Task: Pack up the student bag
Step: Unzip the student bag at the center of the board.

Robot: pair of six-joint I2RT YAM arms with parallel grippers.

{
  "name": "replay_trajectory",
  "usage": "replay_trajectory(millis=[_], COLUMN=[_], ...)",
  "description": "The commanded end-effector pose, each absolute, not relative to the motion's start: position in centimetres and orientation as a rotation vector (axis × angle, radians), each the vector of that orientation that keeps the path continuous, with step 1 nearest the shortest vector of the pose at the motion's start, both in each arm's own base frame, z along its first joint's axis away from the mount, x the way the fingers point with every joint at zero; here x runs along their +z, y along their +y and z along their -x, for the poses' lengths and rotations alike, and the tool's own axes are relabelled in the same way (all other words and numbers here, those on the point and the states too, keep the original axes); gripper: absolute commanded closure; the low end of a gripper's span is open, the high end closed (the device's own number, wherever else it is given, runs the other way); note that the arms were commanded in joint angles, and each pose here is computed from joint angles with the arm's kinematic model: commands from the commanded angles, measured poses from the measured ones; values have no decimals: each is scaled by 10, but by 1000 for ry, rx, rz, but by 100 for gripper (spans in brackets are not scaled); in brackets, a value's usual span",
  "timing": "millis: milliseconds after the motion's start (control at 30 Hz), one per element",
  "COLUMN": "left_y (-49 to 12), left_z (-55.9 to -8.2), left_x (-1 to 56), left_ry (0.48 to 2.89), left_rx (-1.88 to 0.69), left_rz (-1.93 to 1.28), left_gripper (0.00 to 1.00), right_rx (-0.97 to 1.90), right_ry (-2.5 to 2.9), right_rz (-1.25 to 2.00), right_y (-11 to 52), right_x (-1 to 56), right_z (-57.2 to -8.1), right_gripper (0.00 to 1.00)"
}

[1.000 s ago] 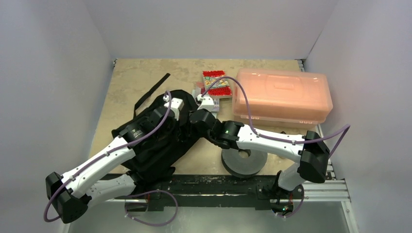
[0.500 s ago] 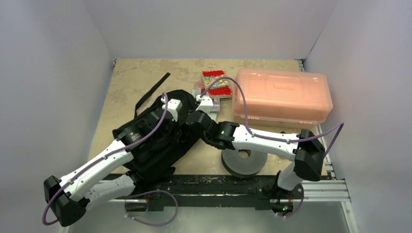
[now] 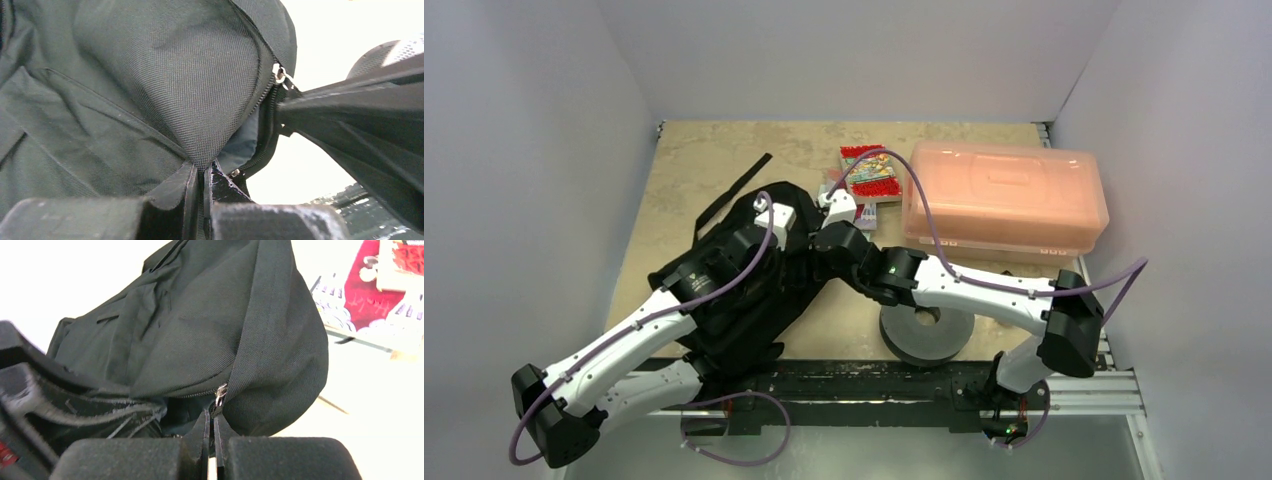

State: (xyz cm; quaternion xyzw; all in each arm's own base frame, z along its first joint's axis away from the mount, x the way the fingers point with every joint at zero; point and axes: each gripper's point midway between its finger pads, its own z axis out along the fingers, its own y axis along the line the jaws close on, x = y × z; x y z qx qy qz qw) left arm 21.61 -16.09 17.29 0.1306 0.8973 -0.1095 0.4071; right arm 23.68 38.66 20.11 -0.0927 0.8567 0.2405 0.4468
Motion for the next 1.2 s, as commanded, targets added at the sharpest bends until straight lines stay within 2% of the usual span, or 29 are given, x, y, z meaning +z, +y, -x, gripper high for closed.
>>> replay_trajectory(millis=[0,167,300,400,533,800,900,967,1033,1167], left_y=[-123,-110,-126,-139,-137,-117,-111,-107,-108,-126], left_z=[-236,-261,-280,-297,-305,-245,-221,-206,-190,-171], left_x=[201,241,282,289,277,202,194,191,190,198], left_ry=[2169,1967,1797,1752,1857,2124,2215,2267,2299,2278], left_rx=[38,223,260,340,410,120,-5,-96,-235,-565], left_rz=[-416,-539,-684,-833,-810,-438,-215,-4,255,589], left_gripper=[100,100,100,100,100,98,61,45,34,22], right_rx=[747,945,1017,1135,1240,1257,1144,1087,1088,1118], right_ry=[1999,1970,1943,1935,1921,1938,1955,1963,1958,1949], right_rz=[516,534,543,529,507,477,496,529,565,625], right_y=[397,383,381,396,412,417,413,413,414,418], right_x=[246,245,232,219,207,185,174,172,173,175], right_z=[-219,-228,-237,-230,-228,-230,-238,-238,-233,-221], right_gripper=[100,100,100,100,100,100,100,100,100,100])
